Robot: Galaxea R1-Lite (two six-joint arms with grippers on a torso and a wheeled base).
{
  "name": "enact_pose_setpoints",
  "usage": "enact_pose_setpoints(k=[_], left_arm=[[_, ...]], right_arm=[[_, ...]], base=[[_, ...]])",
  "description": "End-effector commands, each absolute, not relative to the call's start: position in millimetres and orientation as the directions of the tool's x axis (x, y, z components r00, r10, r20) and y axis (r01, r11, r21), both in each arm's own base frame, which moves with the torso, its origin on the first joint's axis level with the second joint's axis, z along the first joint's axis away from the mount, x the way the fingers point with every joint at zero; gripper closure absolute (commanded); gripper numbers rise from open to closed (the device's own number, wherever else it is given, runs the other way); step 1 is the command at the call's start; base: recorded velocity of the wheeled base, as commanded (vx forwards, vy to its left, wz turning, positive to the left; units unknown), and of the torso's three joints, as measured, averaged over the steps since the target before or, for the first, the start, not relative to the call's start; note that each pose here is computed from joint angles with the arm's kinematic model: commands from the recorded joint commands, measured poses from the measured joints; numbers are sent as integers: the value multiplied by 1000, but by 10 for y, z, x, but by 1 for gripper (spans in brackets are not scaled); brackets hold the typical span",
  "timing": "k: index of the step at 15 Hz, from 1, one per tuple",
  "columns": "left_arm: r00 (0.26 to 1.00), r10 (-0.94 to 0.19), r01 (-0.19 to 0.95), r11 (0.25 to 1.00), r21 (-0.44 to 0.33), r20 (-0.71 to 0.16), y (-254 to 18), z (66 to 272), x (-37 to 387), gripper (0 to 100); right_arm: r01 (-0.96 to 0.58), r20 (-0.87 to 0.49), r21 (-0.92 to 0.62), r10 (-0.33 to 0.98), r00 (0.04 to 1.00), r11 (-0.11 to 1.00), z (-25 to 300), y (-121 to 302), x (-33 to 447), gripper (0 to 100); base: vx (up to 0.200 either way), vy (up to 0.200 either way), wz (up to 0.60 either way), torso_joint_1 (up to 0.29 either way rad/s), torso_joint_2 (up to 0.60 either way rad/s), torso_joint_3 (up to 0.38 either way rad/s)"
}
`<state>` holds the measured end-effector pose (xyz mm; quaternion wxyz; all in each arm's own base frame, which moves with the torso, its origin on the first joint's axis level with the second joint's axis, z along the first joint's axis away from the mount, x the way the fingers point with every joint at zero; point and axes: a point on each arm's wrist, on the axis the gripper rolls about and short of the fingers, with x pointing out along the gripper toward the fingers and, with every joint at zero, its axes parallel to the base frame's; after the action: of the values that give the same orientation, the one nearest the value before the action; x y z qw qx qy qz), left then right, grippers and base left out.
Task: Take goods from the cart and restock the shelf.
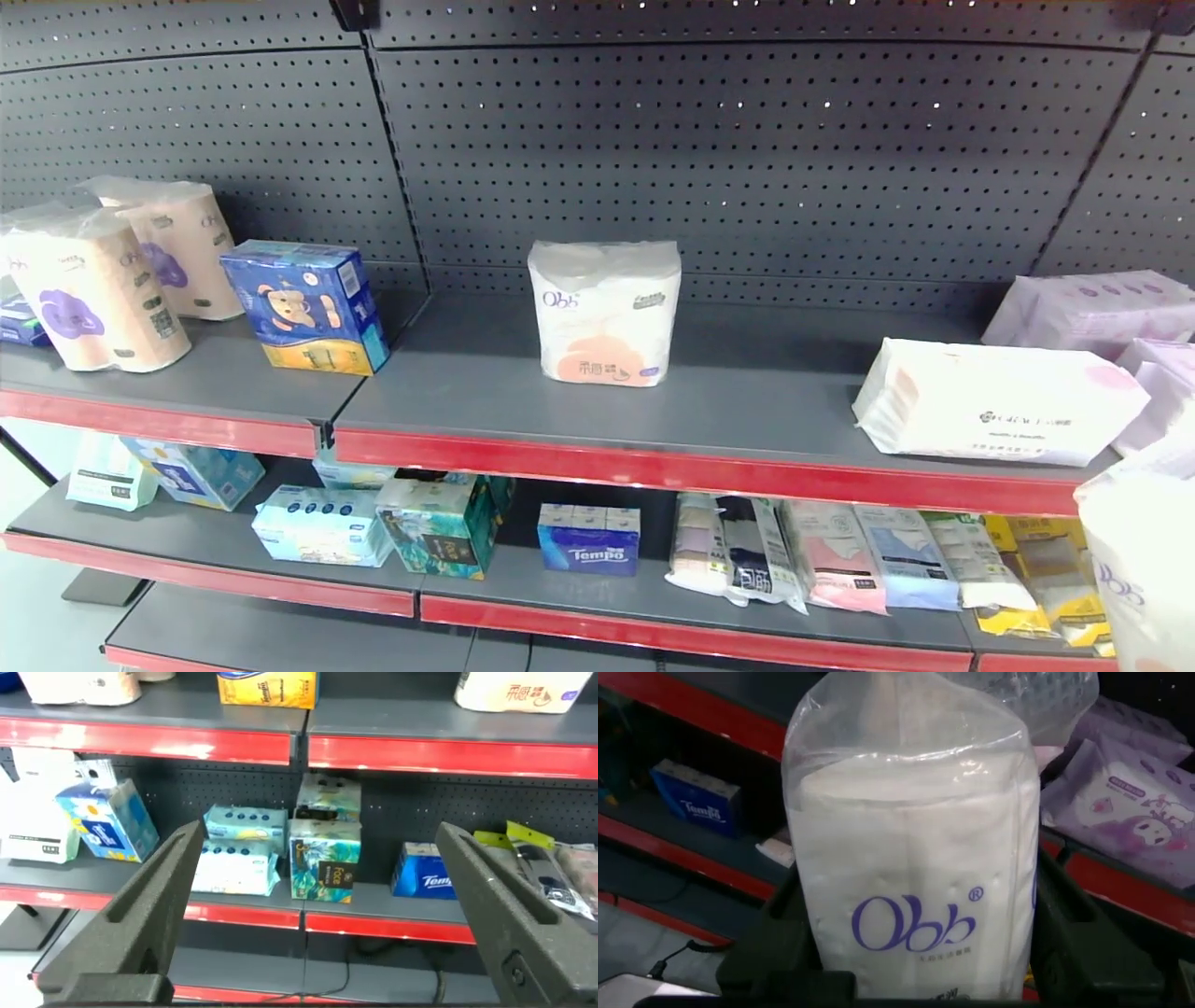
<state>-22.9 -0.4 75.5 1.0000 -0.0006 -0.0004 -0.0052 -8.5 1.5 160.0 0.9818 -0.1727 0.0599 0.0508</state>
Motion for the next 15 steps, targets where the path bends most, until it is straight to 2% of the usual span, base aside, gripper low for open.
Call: enact_pose_setpoints(k=[1, 7, 11, 12, 13, 14, 15], left_arm=[[1000, -12, 12, 1000, -2, 0, -3, 755, -228, 0], [1000, -15, 15, 1000, 5, -2, -4, 757, -226, 0], [996, -57, 60, 997, 45, -67, -2, 812, -172, 0], [995, -96, 98, 994, 40, -40, -3, 1223, -146, 0], [992, -112, 111, 994, -12, -52, -18, 1875, 100, 0], [993, -118, 117, 990, -83, -6, -31, 2396, 292, 0], [993, -113, 111, 990, -84, -21, -36, 2510, 403, 0]], right_arm=[[-121, -136, -333, 80, 988, 935, 1595, 15, -80, 100], [-122, -146, -337, 77, 986, 934, 1564, 15, -76, 100], [-118, -146, -337, 72, 987, 934, 1510, 15, -90, 100], [-118, -148, -335, 72, 986, 935, 1530, 15, -79, 100], [-119, -155, -333, 70, 985, 935, 1540, 15, -62, 100], [-122, -160, -332, 72, 984, 935, 1545, 15, -53, 100], [-124, -160, -332, 74, 984, 935, 1541, 15, -55, 100]], base=[[0, 0, 0, 0, 0, 0], [0, 0, 0, 0, 0, 0], [0, 0, 0, 0, 0, 0], [0, 0, 0, 0, 0, 0], [0, 0, 0, 0, 0, 0], [0, 0, 0, 0, 0, 0], [0, 0, 0, 0, 0, 0]])
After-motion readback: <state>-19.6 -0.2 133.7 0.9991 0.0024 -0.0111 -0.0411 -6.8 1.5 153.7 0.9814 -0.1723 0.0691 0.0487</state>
